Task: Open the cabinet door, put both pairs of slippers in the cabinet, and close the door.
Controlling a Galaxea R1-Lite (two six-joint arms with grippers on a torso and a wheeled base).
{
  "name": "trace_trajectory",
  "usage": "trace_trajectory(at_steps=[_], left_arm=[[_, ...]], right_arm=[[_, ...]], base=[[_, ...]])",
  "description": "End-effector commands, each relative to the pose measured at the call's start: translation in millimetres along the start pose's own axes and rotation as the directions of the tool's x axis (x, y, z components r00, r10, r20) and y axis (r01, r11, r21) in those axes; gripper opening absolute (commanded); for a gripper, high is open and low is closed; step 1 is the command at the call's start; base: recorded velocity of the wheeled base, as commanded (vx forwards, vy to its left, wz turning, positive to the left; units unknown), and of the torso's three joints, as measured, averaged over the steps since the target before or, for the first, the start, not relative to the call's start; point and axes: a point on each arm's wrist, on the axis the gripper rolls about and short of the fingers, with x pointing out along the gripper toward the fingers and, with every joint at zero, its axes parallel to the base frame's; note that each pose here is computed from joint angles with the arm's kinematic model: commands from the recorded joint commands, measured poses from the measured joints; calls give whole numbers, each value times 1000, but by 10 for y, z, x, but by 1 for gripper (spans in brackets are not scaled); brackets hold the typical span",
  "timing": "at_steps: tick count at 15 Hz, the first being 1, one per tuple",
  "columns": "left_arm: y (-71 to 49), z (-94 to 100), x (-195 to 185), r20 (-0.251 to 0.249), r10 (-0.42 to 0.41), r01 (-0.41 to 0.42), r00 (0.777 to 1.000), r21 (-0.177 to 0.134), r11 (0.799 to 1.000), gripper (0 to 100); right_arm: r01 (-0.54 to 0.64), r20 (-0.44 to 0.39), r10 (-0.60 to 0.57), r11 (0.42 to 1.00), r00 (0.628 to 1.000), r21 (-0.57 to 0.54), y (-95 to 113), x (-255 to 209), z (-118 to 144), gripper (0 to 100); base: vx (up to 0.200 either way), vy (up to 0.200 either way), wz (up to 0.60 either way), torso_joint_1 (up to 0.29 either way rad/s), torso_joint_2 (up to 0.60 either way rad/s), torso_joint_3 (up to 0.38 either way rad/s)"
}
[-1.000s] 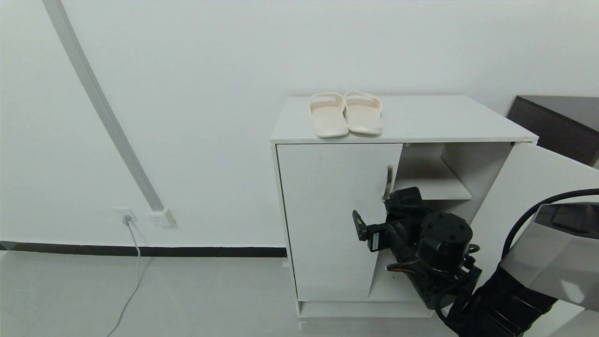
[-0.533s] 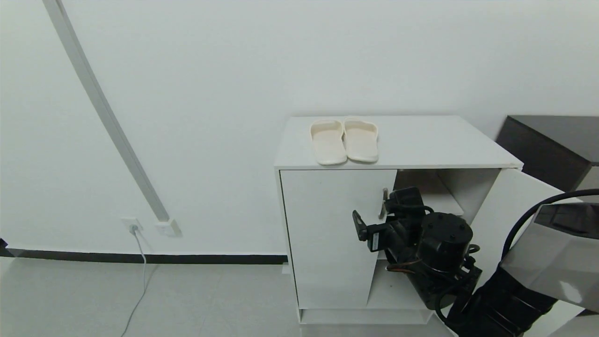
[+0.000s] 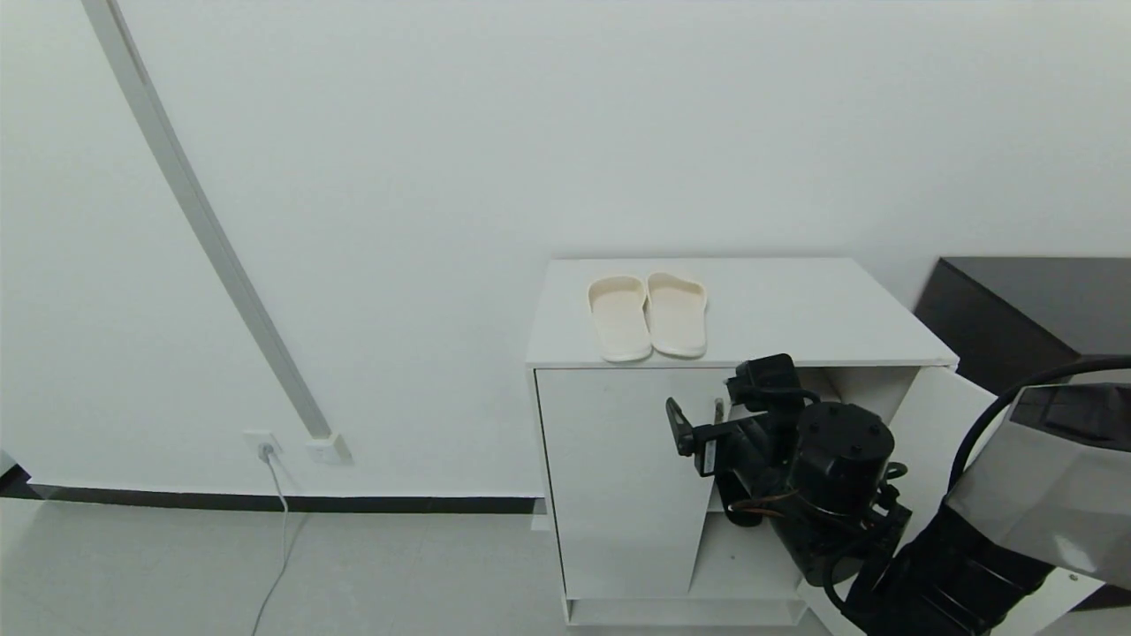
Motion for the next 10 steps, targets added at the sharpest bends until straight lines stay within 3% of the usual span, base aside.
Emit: trace_trajectory(at_steps=[1, 3, 7, 10], left_arm=[[0, 0, 1, -1, 0, 0, 1000, -2, 1000, 0], [0, -1, 1, -3, 0, 0, 1000, 0, 1000, 0], [0, 0, 1, -1, 0, 0, 1000, 0, 1000, 0], [0, -1, 1, -3, 0, 0, 1000, 0, 1000, 0]], right_arm=[[-11, 11, 11, 1000, 1000, 4, 23, -33, 18, 100], [-51, 49, 53, 998, 997, -44, -6, -76, 28, 100], [-65, 47, 69, 995, 997, -72, -1, -65, 12, 100], [-74, 97, 78, 996, 992, -54, 38, -33, 225, 100]], base=[[0, 0, 0, 193, -456, -237], [0, 0, 0, 56, -139, -61], [0, 0, 0, 0, 0, 0], [0, 0, 0, 0, 0, 0]])
